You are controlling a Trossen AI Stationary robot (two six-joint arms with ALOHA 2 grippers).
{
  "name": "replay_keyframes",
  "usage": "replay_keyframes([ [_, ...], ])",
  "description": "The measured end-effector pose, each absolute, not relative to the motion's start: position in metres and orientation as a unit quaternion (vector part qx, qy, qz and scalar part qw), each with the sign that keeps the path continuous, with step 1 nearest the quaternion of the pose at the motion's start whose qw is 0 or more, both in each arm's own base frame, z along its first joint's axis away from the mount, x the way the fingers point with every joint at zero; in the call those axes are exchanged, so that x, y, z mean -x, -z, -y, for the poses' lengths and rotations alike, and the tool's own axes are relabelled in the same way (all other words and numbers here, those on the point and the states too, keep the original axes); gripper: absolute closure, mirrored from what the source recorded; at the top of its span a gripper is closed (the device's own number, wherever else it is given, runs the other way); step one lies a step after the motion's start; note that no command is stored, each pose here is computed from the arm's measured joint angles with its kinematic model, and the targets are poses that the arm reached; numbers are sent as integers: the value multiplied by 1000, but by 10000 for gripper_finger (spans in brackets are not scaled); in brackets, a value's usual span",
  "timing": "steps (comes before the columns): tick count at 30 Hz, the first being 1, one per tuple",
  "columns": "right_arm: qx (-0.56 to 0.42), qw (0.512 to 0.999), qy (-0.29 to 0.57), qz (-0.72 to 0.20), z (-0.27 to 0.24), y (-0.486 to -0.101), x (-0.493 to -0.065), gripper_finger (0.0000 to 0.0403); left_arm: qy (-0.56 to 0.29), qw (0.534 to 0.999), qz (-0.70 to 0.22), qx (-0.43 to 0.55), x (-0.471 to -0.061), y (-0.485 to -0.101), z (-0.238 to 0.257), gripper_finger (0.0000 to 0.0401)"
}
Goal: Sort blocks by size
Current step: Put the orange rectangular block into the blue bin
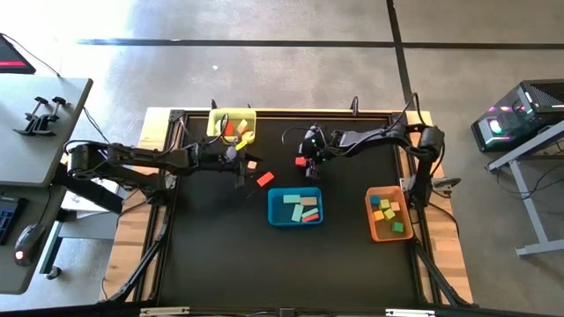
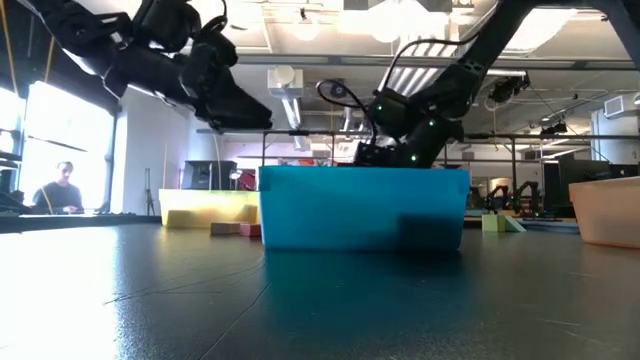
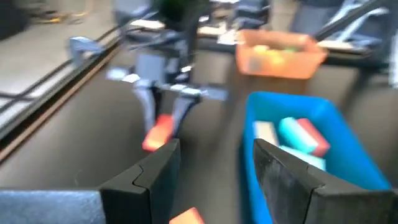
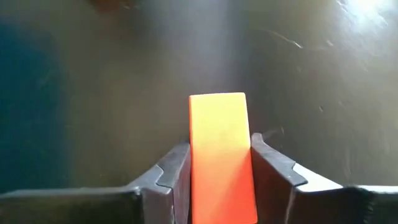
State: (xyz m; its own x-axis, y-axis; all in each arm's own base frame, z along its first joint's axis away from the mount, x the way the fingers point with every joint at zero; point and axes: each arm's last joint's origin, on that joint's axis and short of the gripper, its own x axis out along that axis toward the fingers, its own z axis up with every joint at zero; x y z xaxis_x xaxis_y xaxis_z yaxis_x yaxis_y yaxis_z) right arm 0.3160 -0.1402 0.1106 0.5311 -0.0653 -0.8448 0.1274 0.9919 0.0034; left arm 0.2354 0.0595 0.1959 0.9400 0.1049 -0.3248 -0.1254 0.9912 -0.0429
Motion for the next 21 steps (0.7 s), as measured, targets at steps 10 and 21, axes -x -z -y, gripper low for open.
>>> replay_keyframes([
  [10,4,874,212,-436,62,-197,-306,280,-113,972,-204,14,-208,-213,-42,211],
  [21,-50,959,79,-268,-56,-220,-330,280,-73,986,-147,-6,-202,-232,-22,211],
])
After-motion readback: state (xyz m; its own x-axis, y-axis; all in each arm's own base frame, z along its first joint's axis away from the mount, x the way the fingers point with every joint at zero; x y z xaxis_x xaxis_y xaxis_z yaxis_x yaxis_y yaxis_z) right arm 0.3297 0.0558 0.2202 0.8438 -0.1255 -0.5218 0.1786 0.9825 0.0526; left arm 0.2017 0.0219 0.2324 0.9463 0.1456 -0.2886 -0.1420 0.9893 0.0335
